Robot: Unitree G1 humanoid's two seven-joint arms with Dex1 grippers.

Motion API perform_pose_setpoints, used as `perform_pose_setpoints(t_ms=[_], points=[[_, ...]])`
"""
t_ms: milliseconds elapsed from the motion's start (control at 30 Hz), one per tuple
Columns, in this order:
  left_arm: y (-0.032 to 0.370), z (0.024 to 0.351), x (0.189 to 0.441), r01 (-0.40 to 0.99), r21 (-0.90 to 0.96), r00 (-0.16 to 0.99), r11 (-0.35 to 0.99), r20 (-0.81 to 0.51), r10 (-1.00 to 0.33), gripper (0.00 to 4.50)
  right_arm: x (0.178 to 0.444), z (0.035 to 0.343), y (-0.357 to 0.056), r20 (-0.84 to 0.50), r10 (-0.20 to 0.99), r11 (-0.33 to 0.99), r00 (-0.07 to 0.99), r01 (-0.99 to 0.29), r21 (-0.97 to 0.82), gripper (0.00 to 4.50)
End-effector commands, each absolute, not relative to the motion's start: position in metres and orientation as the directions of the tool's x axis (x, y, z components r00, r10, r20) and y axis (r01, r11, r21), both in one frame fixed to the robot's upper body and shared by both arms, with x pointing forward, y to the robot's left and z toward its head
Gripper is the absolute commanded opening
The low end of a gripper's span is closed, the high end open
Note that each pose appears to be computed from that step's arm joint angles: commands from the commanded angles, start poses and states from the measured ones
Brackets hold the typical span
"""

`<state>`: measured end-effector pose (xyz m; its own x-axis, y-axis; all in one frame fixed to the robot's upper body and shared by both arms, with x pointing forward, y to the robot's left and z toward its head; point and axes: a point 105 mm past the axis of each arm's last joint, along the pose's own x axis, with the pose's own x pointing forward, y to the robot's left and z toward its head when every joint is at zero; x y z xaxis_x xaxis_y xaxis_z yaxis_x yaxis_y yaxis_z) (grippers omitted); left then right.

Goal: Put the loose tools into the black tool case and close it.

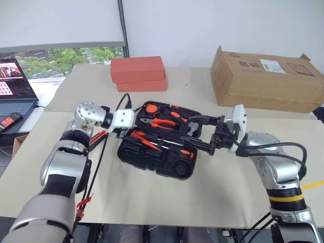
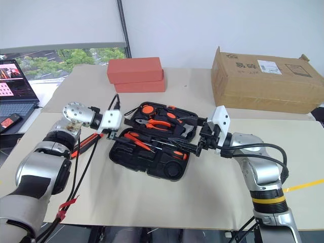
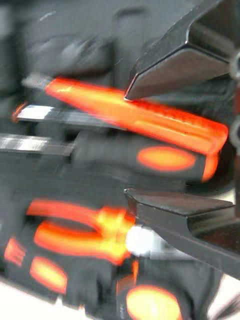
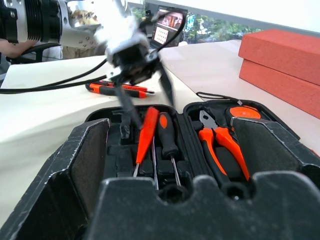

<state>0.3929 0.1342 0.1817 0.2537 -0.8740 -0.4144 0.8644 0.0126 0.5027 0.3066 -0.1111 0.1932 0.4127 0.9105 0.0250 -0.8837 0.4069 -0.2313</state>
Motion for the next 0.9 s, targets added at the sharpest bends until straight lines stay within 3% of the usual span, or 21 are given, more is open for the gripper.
perform_pose_setpoints(t_ms=[33,133,300,400,600,733,900], points=[[0.144,0.204,0.387,0.89,0.455,0.206,0.031,-0.34,-0.918,3.02,0.307,0.204,-0.112,0.056,0.905,0.419,0.421,-0.864,-0.279,4.5],[0.153,0.187,0.378,0.916,0.402,0.175,-0.004,-0.409,-0.896,3.02,0.307,0.202,-0.113,0.053,0.905,0.418,0.421,-0.865,-0.278,4.5],[0.137,0.179,0.38,0.896,0.44,0.215,0.057,-0.32,-0.923,3.02,0.309,0.2,-0.111,0.051,0.912,0.406,0.408,-0.871,-0.278,4.5],[0.121,0.174,0.389,0.875,0.437,0.325,0.206,-0.216,-0.921,2.34,0.309,0.2,-0.107,0.055,0.915,0.399,0.401,-0.873,-0.28,4.5],[0.115,0.17,0.393,0.782,0.447,0.544,0.434,-0.151,-0.825,0.05,0.306,0.197,-0.105,0.053,0.916,0.396,0.397,-0.876,-0.277,4.5],[0.121,0.144,0.375,0.779,0.498,0.566,0.381,-0.298,-0.769,0.05,0.305,0.195,-0.104,0.052,0.916,0.396,0.398,-0.876,-0.274,4.5],[0.12,0.137,0.356,0.794,0.467,0.564,0.388,-0.328,-0.758,0.05,0.305,0.195,-0.105,0.052,0.915,0.398,0.4,-0.875,-0.276,4.5]])
